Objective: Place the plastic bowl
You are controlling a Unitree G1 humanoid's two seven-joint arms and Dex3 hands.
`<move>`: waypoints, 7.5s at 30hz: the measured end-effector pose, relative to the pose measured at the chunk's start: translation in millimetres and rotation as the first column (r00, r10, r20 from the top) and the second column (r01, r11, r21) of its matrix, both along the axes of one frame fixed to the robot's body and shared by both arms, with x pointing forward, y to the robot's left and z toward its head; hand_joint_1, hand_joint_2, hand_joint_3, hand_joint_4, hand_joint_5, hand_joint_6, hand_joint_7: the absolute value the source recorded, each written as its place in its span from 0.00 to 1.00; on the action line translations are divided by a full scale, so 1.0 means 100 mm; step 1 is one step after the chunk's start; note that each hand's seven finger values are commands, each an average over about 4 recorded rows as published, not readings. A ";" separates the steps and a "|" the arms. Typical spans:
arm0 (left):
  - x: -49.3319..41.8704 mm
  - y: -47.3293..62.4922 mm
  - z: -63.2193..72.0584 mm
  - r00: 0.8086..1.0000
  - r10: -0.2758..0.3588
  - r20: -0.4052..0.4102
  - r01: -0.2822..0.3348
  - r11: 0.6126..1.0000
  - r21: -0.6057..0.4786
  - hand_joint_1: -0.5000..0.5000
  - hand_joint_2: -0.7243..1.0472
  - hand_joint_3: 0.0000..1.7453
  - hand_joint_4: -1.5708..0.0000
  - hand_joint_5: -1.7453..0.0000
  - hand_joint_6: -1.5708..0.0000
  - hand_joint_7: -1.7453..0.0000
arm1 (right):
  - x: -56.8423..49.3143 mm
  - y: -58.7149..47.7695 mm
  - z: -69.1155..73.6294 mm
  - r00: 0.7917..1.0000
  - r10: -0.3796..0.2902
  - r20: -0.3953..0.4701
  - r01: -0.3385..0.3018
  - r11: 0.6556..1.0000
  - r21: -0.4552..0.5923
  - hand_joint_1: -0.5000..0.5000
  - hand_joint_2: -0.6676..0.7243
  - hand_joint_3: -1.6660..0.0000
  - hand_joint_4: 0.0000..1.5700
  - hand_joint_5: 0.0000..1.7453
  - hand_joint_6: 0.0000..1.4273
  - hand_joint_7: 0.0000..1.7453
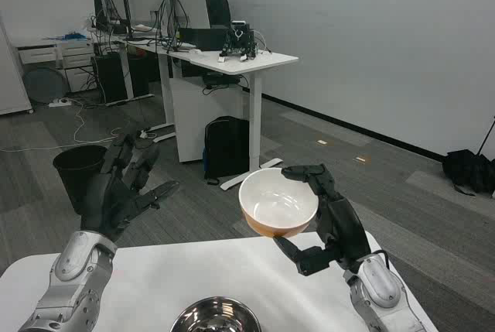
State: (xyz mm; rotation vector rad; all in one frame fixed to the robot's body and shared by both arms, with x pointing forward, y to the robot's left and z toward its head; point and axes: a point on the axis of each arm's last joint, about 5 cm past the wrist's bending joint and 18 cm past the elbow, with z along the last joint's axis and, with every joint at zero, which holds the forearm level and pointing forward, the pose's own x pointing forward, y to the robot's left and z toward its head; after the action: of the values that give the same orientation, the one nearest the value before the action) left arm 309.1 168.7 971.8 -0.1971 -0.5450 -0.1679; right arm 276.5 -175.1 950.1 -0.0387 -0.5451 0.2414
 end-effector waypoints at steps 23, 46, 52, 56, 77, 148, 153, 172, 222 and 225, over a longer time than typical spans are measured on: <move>-0.008 -0.01 -0.02 1.000 -0.012 -0.009 0.012 1.000 -0.003 0.00 0.80 0.00 0.64 0.76 1.00 1.00 | -0.01 0.03 0.03 1.000 0.011 0.018 -0.012 1.000 0.026 0.08 0.05 0.14 0.99 0.56 0.90 0.64; -0.026 0.04 -0.06 1.000 0.006 -0.020 -0.006 1.000 -0.022 0.00 0.80 0.03 0.62 0.76 1.00 1.00 | -0.50 -0.43 -0.41 0.974 -0.180 -0.139 0.177 0.984 -0.031 0.08 0.05 0.14 0.98 0.56 0.84 0.68; -0.025 0.04 -0.06 1.000 0.006 -0.021 -0.006 1.000 -0.022 0.00 0.80 0.00 0.62 0.76 1.00 1.00 | -0.62 -0.49 -0.52 0.961 -0.211 -0.180 0.199 0.976 -0.084 0.08 0.05 0.14 1.00 0.57 0.84 0.68; -0.024 0.04 -0.07 1.000 0.007 -0.026 -0.007 1.000 -0.022 0.00 0.81 0.01 0.62 0.76 1.00 1.00 | -0.65 -0.51 -0.58 0.953 -0.228 -0.201 0.205 0.971 -0.126 0.08 0.05 0.14 1.00 0.60 0.84 0.71; 0.001 0.03 -0.09 0.999 0.008 -0.051 -0.009 1.000 -0.016 0.00 0.80 0.01 0.62 0.76 1.00 1.00 | -0.72 -0.57 -0.82 0.921 -0.234 -0.312 0.153 0.953 -0.263 0.08 0.09 0.07 0.49 0.87 0.11 0.98; -0.011 0.04 -0.02 0.998 0.026 0.061 -0.023 0.999 -0.038 0.00 0.80 0.00 0.57 0.79 1.00 1.00 | -0.18 -0.20 0.56 0.921 -0.144 0.362 0.103 0.986 0.129 0.04 0.75 1.00 0.00 0.00 0.00 0.00; -0.014 0.08 -0.01 0.997 0.039 0.064 -0.036 0.998 -0.049 0.00 0.80 0.00 0.57 0.76 1.00 1.00 | -0.11 -0.13 0.58 0.925 -0.123 0.360 0.085 0.989 0.118 0.04 0.73 1.00 0.00 0.00 0.00 0.00; -0.042 0.39 0.06 0.988 0.126 0.094 -0.122 0.991 -0.051 0.00 0.75 0.03 0.55 0.76 1.00 1.00 | -0.03 0.03 0.54 0.934 -0.103 0.341 0.069 0.991 0.112 0.04 0.70 1.00 0.00 0.00 0.00 0.00; -0.068 0.26 -0.03 0.993 0.082 0.087 -0.076 0.995 -0.065 0.00 0.80 0.00 0.60 0.76 1.00 1.00 | 0.01 -0.04 0.42 0.935 -0.137 0.326 0.099 0.987 0.131 0.04 0.64 1.00 0.00 0.00 0.00 0.00; -0.066 0.24 -0.03 0.993 0.078 0.087 -0.072 0.995 -0.066 0.00 0.80 0.01 0.60 0.76 1.00 1.00 | 0.01 -0.05 0.43 0.936 -0.140 0.323 0.098 0.985 0.142 0.04 0.60 1.00 0.00 0.00 0.00 0.00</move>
State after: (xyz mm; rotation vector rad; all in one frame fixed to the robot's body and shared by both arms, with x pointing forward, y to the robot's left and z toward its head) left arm 302.5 192.9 968.5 -0.2306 -0.6464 -0.0868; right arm 278.0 -180.6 993.0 0.0087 -0.8914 0.0803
